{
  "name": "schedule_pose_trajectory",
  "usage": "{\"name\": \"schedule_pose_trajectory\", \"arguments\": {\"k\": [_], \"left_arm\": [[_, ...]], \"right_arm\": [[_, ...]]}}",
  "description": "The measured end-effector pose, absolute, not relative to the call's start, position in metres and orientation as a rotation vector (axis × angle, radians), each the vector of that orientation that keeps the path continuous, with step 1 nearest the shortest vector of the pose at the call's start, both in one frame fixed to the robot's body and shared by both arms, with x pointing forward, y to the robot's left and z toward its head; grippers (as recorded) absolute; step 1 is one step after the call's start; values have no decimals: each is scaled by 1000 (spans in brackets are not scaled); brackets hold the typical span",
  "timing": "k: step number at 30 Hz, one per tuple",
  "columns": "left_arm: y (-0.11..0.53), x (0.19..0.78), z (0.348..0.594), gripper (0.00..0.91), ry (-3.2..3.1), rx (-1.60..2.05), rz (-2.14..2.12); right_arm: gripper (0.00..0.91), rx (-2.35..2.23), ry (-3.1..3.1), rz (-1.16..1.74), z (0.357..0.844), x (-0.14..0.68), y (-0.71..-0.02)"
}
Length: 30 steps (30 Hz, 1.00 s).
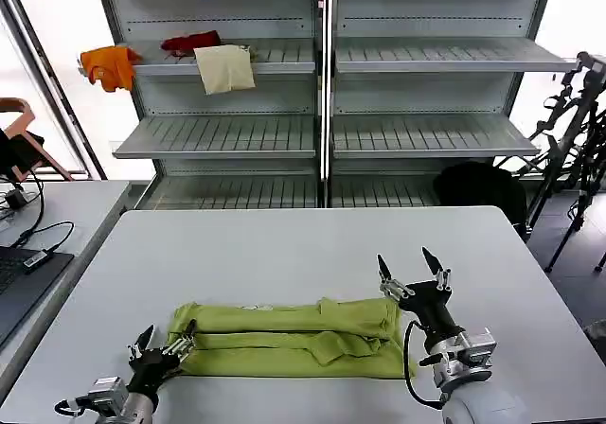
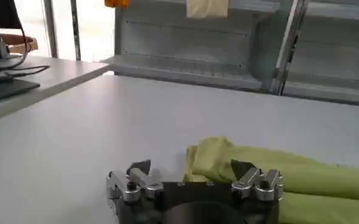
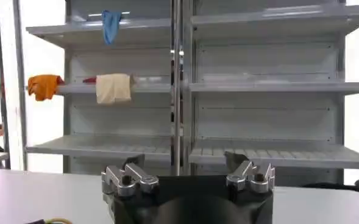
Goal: Fold and organize the clothes.
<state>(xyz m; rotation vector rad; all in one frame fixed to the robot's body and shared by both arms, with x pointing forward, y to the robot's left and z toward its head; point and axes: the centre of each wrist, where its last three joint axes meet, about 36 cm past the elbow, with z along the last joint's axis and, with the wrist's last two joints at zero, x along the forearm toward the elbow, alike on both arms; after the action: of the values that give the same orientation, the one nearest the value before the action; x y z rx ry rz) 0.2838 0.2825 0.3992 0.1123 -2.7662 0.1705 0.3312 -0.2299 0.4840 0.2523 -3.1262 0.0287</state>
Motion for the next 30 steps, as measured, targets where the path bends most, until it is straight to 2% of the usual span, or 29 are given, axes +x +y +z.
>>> {"name": "schedule_pose_trajectory", "arguments": {"k": [2,3,5,7,10,13,14,23,30], "left_arm": [[281,282,396,605,-2766,115,167],[280,281,394,524,-2767,116,165],[278,281,391,443,-2769,121,163],[275,280,388,302,-2773,125,163],[272,279,384,232,-2783,125,159],[270,278,381,30,-2792,121,155],[269,277,380,0,-2795,116,154],[263,275,379,0,-2832,87,136],[269,278,386,0,-2914,90,76]], "right_arm": [[907,247,-3127,31,484,332,-231],[907,246,-3128,33,484,332,-231],[907,246,-3128,36,483,332,-231],[907,244,-3127,39,483,332,-231],[907,245,-3126,41,482,333,-230],[907,246,-3129,47,483,334,-230],[907,245,-3130,49,483,334,-230],[907,248,-3128,57,483,334,-232],[907,243,-3121,62,480,333,-232]]}}
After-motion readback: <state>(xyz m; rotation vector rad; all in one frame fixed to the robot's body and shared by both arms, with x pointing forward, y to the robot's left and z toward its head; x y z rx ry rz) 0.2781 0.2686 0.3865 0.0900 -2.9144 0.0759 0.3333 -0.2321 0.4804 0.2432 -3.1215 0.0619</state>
